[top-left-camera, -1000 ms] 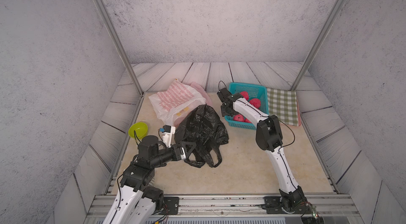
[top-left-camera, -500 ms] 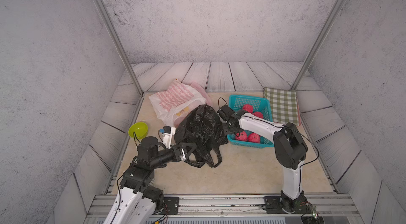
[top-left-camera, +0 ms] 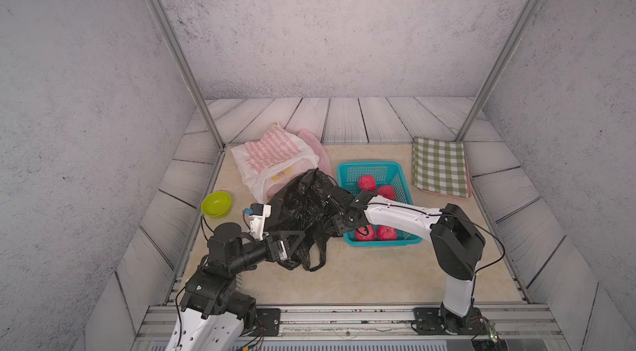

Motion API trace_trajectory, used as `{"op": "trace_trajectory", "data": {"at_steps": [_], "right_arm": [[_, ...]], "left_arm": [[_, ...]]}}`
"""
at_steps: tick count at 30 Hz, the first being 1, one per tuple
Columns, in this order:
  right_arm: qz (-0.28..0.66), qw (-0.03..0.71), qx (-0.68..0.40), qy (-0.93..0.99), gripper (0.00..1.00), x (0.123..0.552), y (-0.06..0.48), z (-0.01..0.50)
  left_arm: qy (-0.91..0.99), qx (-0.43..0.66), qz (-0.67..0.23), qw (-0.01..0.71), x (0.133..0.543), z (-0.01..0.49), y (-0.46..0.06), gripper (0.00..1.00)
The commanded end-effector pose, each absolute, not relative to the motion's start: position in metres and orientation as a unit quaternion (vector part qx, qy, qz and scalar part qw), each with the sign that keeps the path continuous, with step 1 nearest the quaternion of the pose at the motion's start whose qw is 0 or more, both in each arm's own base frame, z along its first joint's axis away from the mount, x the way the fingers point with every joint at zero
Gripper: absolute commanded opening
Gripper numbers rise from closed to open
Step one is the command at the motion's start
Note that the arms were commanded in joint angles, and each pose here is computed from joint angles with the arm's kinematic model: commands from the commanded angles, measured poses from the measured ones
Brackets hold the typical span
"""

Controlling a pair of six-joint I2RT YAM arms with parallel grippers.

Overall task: Untie the knot of a plastic bag & take out the apple
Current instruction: Move the basket to the center of the board.

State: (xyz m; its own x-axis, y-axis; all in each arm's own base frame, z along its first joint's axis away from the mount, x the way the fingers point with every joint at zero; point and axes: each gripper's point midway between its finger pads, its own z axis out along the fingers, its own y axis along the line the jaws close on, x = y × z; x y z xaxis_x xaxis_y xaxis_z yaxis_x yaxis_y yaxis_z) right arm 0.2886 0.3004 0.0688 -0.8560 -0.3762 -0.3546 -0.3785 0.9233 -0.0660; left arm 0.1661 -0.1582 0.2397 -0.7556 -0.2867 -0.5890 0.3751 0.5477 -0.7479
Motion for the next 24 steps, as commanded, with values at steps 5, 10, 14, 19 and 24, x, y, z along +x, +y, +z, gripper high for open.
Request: {"op": "trace_trajectory", "data": {"at_steps": [5, 10, 14, 19, 24], "right_arm": [[0.049, 0.257, -0.223, 0.939, 0.91, 0.294, 0.304, 0.152], [0.098, 0.321, -0.223, 0.915, 0.93, 0.286, 0.296, 0.229], [0.054, 0.400, -0.185, 0.896, 0.92, 0.287, 0.247, 0.276], [0.003, 0.463, -0.092, 0.882, 0.91, 0.277, 0.158, 0.297], [0.009, 0.412, 0.039, 0.910, 0.91, 0.266, 0.081, 0.242]], "left_arm": [[0.813, 0.017, -0.469, 0.345, 0.169, 0.239, -0.157, 0.99], [0.814, 0.012, -0.450, 0.367, 0.175, 0.251, -0.150, 0.99], [0.814, -0.009, -0.425, 0.396, 0.186, 0.254, -0.141, 0.99], [0.802, -0.043, -0.436, 0.406, 0.205, 0.244, -0.141, 0.98], [0.796, -0.051, -0.450, 0.402, 0.215, 0.234, -0.146, 0.95]]}}
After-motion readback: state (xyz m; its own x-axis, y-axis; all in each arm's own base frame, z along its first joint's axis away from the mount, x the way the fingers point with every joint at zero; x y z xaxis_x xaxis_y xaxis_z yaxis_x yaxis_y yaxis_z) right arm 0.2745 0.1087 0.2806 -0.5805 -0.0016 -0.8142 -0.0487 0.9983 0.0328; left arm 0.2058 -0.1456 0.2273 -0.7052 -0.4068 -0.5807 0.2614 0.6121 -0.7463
